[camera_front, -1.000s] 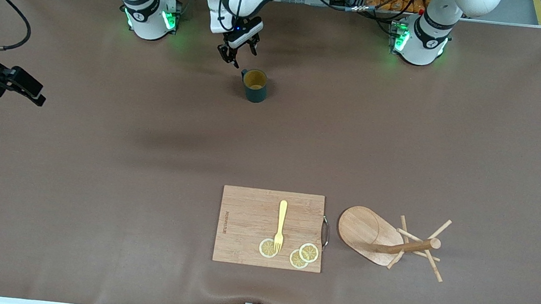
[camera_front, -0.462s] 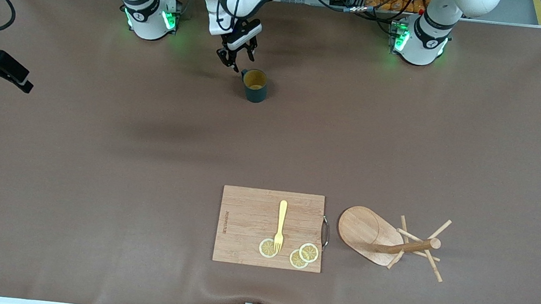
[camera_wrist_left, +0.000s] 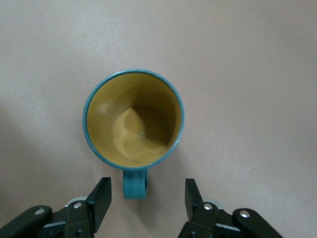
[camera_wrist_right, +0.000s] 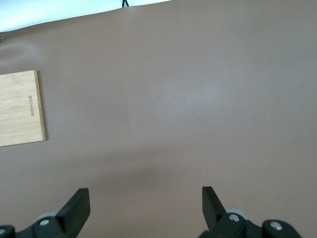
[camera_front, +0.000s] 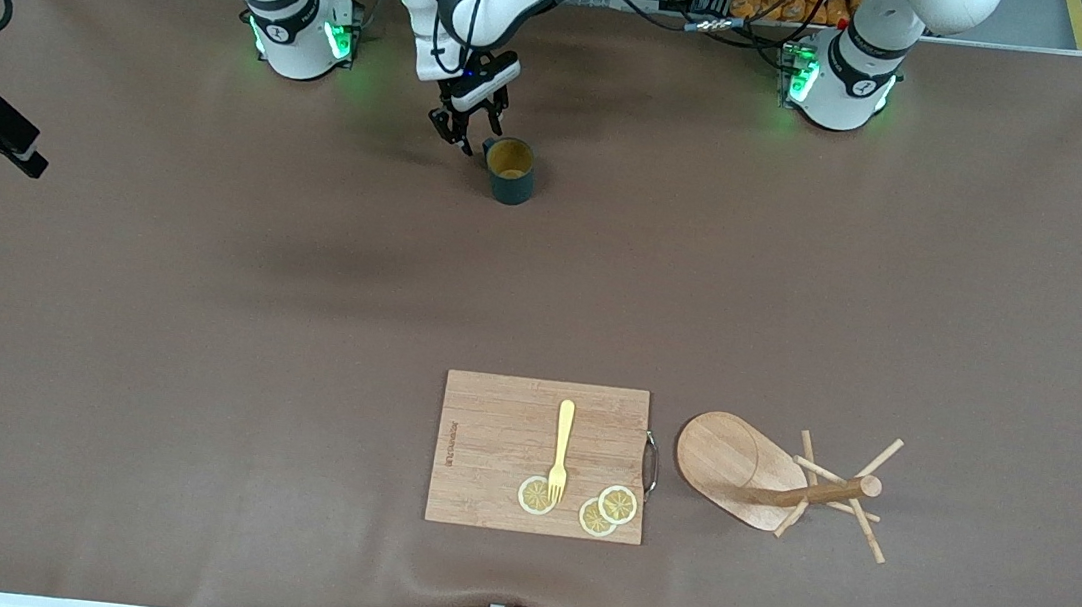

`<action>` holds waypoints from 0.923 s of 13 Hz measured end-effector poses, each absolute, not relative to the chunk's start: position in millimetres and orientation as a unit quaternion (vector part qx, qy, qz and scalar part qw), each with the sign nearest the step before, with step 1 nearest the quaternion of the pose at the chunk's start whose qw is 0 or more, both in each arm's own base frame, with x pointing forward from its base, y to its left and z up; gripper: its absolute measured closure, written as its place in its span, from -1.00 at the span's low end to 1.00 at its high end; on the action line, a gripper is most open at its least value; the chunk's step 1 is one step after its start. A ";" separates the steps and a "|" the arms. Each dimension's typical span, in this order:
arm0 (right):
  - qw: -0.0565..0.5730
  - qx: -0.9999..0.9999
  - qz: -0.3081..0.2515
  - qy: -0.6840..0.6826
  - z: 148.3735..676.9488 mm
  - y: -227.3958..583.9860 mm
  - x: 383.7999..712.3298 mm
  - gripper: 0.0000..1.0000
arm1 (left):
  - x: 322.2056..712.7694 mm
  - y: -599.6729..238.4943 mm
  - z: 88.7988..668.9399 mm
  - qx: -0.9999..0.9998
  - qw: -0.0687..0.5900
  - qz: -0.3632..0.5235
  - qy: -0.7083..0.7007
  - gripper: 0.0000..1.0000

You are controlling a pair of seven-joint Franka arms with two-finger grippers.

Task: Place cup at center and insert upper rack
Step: 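Lower the left gripper onto the mug and grasp its handle, then lift the mug with the left gripper and carry it to the mug tree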

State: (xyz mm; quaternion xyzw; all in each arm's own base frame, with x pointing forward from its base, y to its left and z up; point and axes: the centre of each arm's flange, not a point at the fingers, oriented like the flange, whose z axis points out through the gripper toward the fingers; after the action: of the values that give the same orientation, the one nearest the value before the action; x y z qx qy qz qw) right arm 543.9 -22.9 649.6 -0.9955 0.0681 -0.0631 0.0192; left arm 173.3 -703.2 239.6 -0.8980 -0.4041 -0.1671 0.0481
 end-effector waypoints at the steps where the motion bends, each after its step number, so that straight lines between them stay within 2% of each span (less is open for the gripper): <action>1: 0.019 -0.996 -0.063 0.067 649.6 -22.8 543.9 -1.00 | 172.8 -703.2 237.9 -0.897 0.048 -0.167 -0.407 -0.37; 6: 0.019 -0.996 -0.065 0.066 650.0 -22.8 544.3 -1.00 | 171.5 -701.7 223.3 -0.891 0.055 -0.169 -0.418 -0.29; 7: 0.019 -0.995 -0.066 0.066 650.1 -22.8 544.4 -1.00 | 171.1 -701.5 220.4 -0.890 0.055 -0.169 -0.420 -0.15; 8: 0.020 -0.995 -0.067 0.066 650.3 -22.8 544.6 -1.00 | 170.7 -701.6 219.2 -0.889 0.055 -0.168 -0.423 -0.15; 10: 0.020 -0.995 -0.069 0.066 650.9 -22.8 545.2 -1.00 | 170.0 -702.4 220.0 -0.888 0.053 -0.167 -0.426 0.16; 11: 0.020 -0.995 -0.070 0.066 651.0 -22.8 545.2 -1.00 | 170.0 -702.7 220.4 -0.887 0.052 -0.167 -0.427 0.16; 12: 0.020 -0.995 -0.070 0.066 651.0 -22.8 545.3 -1.00 | 169.9 -703.1 220.6 -0.887 0.051 -0.166 -0.427 0.29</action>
State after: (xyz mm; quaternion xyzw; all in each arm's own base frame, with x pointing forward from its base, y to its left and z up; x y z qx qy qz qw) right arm 545.3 -22.8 651.0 -0.9951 0.0665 -0.0701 0.0198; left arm 169.9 -703.1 220.6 -0.8874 -0.4270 -0.1662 0.0511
